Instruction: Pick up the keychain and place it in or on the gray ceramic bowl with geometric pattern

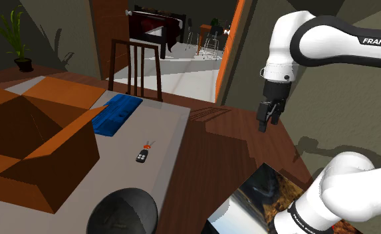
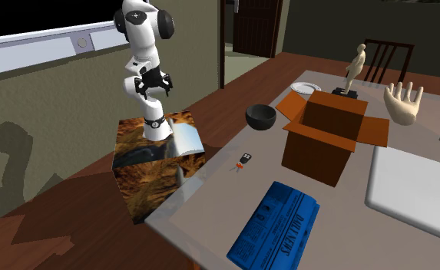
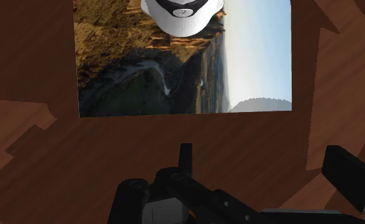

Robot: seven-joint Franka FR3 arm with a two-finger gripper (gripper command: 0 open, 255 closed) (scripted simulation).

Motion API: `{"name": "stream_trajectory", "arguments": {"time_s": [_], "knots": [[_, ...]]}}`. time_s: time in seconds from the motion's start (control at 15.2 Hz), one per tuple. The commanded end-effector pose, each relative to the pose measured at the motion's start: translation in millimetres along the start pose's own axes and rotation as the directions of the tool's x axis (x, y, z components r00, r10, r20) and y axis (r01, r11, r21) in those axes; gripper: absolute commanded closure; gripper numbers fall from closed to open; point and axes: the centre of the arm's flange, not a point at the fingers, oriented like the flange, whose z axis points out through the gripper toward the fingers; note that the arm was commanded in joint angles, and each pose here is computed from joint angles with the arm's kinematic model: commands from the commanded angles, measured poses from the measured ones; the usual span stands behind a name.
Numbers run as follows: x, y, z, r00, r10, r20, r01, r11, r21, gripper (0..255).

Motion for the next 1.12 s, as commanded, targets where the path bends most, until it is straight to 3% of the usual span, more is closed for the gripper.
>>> {"name": "stream_trajectory", "arguments": {"time_s": [0.0, 1.06], "knots": [[0, 0, 0, 1.0, 0.0, 0.0, 0.0, 1.0, 0.0, 0], [121, -151, 54, 0.99, -0.069, -0.124, 0.067, 0.997, -0.025, 0]]}}
